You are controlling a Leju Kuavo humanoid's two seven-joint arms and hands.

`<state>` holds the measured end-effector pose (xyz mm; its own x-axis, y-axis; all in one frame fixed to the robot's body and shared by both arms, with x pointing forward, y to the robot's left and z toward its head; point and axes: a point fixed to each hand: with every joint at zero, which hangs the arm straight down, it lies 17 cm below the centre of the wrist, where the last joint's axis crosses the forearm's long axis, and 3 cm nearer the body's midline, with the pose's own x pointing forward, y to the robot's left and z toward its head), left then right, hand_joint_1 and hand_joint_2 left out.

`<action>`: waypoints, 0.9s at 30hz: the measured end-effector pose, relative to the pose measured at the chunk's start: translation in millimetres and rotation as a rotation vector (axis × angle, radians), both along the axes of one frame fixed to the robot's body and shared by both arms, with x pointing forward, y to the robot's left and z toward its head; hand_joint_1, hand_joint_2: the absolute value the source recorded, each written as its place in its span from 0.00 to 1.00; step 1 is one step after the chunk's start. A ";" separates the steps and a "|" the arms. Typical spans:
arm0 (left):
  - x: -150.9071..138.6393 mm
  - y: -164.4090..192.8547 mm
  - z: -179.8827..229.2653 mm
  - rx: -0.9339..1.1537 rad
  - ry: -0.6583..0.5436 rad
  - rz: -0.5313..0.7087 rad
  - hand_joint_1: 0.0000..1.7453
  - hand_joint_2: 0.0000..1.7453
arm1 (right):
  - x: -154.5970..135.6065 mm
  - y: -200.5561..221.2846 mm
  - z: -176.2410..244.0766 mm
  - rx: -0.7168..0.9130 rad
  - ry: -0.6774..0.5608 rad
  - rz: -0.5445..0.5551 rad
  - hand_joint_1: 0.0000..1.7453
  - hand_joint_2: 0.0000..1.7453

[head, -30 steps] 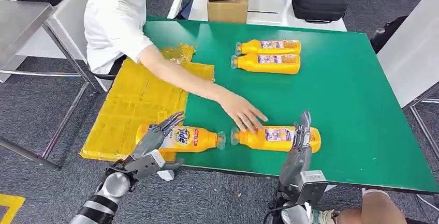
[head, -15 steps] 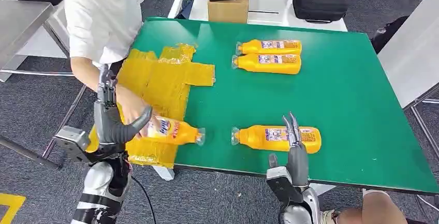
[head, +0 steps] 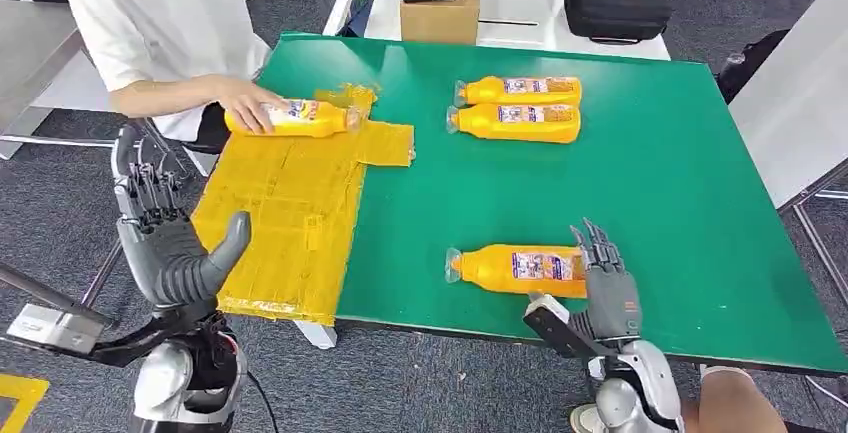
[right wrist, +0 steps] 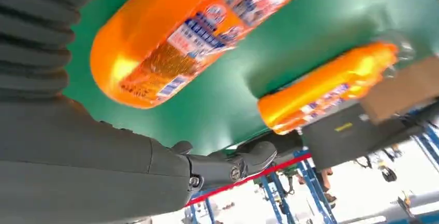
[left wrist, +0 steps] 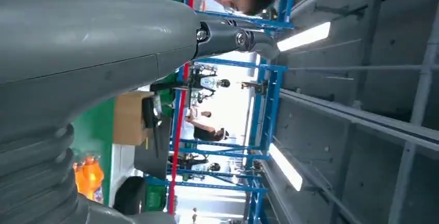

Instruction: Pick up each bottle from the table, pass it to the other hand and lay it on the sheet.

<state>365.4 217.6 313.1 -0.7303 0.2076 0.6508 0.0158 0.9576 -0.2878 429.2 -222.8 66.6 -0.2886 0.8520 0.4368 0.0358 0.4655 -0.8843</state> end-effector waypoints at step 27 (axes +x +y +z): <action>3.9 -28.7 7.7 0.005 -0.018 -0.109 0.00 1.00 | 56.6 -53.0 -80.6 -0.218 0.377 0.086 1.00 1.00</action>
